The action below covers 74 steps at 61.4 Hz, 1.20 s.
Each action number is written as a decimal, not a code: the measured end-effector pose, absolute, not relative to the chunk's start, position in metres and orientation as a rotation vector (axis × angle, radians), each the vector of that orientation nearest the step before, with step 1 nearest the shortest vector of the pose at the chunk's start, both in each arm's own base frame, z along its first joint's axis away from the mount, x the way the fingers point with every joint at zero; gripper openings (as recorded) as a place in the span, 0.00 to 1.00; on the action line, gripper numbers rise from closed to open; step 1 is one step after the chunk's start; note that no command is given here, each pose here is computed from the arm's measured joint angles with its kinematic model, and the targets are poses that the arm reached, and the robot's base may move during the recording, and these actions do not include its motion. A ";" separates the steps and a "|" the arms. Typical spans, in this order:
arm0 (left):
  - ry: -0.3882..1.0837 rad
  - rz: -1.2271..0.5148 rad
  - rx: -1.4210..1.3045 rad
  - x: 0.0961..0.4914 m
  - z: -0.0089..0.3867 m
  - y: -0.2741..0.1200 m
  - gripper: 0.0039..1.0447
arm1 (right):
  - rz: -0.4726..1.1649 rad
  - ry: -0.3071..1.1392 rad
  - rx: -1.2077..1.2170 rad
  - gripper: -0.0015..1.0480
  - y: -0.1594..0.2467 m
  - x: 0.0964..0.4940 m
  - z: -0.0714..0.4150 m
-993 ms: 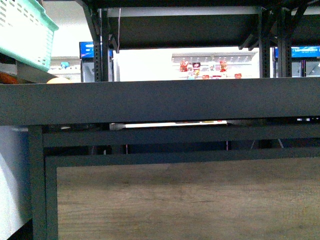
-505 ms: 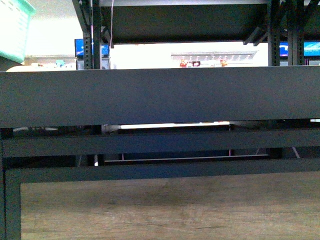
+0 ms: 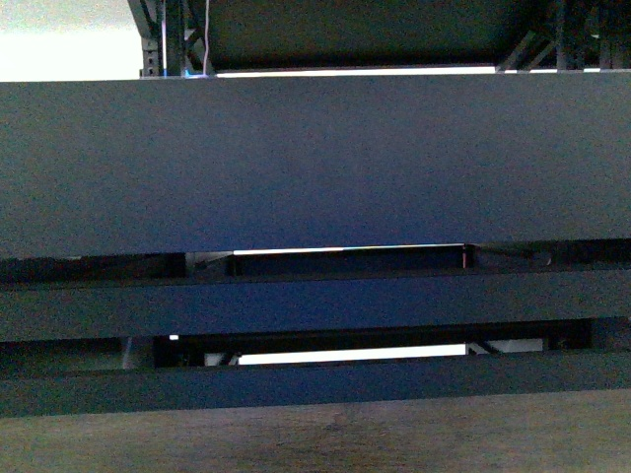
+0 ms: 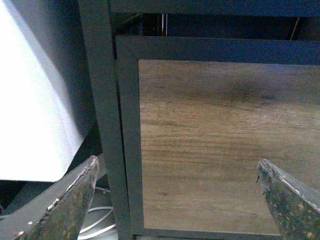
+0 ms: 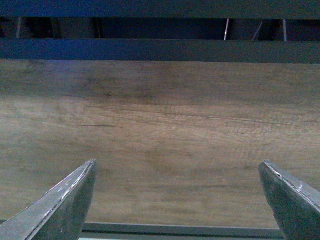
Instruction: Pick lemon from shelf
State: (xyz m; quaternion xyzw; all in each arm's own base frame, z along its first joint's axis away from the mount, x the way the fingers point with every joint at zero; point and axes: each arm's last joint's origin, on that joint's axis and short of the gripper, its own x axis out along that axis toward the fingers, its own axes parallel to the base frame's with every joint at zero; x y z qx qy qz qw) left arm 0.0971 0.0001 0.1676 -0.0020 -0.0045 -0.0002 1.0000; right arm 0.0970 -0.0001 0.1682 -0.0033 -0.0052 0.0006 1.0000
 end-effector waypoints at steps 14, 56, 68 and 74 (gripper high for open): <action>-0.009 0.002 -0.004 0.097 0.168 0.000 0.92 | 0.001 -0.009 -0.007 0.93 0.000 0.097 0.168; -0.009 0.002 -0.004 0.097 0.168 0.000 0.93 | 0.001 -0.009 -0.007 0.93 0.000 0.097 0.168; -0.009 0.002 -0.004 0.097 0.168 0.000 0.92 | 0.001 -0.009 -0.004 0.93 0.000 0.097 0.168; -0.009 0.002 -0.004 0.097 0.168 0.000 0.92 | 0.002 -0.009 -0.004 0.93 0.000 0.097 0.168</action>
